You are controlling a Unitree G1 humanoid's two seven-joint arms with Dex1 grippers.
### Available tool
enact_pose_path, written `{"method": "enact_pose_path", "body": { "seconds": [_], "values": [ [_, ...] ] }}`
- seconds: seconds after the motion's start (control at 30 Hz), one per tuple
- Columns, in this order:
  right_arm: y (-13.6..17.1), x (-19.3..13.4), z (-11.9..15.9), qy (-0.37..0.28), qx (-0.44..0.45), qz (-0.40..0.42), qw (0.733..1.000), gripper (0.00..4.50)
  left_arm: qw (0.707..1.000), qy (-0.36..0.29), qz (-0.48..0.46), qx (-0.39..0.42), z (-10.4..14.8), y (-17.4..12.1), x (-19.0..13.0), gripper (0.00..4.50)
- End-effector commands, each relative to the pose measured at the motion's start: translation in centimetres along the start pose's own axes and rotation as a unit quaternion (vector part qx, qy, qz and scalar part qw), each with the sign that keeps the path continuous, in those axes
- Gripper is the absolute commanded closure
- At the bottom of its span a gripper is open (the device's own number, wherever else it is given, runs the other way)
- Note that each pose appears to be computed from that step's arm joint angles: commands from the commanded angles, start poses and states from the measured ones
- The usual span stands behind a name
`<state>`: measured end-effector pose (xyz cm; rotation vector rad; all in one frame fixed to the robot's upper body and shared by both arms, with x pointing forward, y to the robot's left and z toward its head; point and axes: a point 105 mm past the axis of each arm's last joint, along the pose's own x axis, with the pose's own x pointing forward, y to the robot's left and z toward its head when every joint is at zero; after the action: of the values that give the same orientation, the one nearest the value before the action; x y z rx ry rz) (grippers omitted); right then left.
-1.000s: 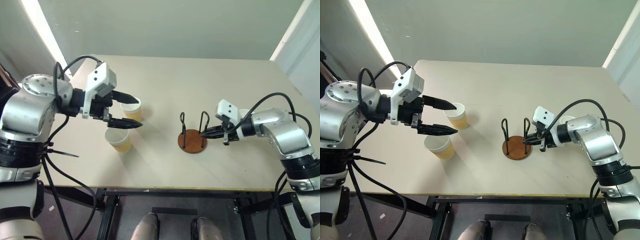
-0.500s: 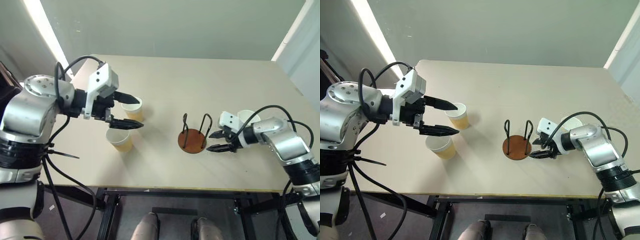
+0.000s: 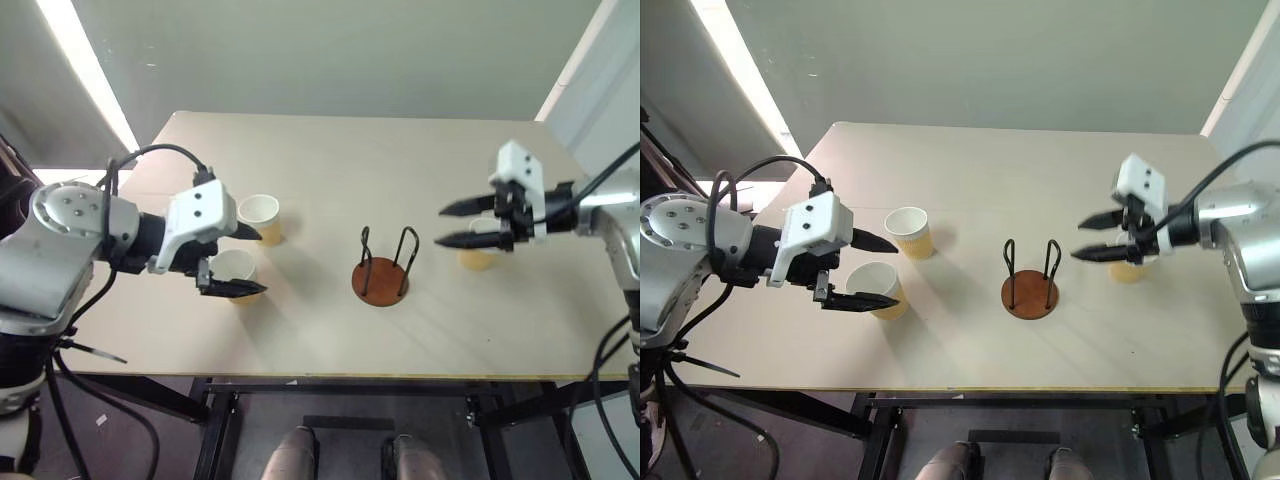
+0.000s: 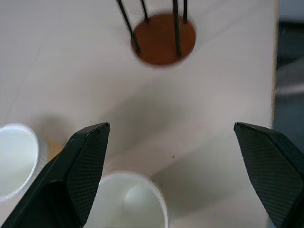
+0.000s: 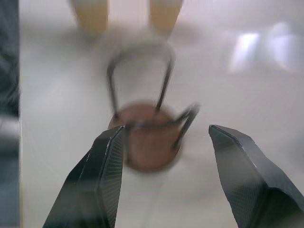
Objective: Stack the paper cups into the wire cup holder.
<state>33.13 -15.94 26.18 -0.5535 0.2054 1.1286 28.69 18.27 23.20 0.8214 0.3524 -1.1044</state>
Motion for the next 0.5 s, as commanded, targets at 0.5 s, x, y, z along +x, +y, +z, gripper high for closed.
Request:
{"method": "enact_pose_path", "body": {
  "seconds": [0.5],
  "values": [
    [0.1,0.8,3.5,-0.054,-0.015,0.021,0.998,1.63,0.987,0.16,0.029,0.01,-5.0,-1.4,0.3,0.0]
  ]
}}
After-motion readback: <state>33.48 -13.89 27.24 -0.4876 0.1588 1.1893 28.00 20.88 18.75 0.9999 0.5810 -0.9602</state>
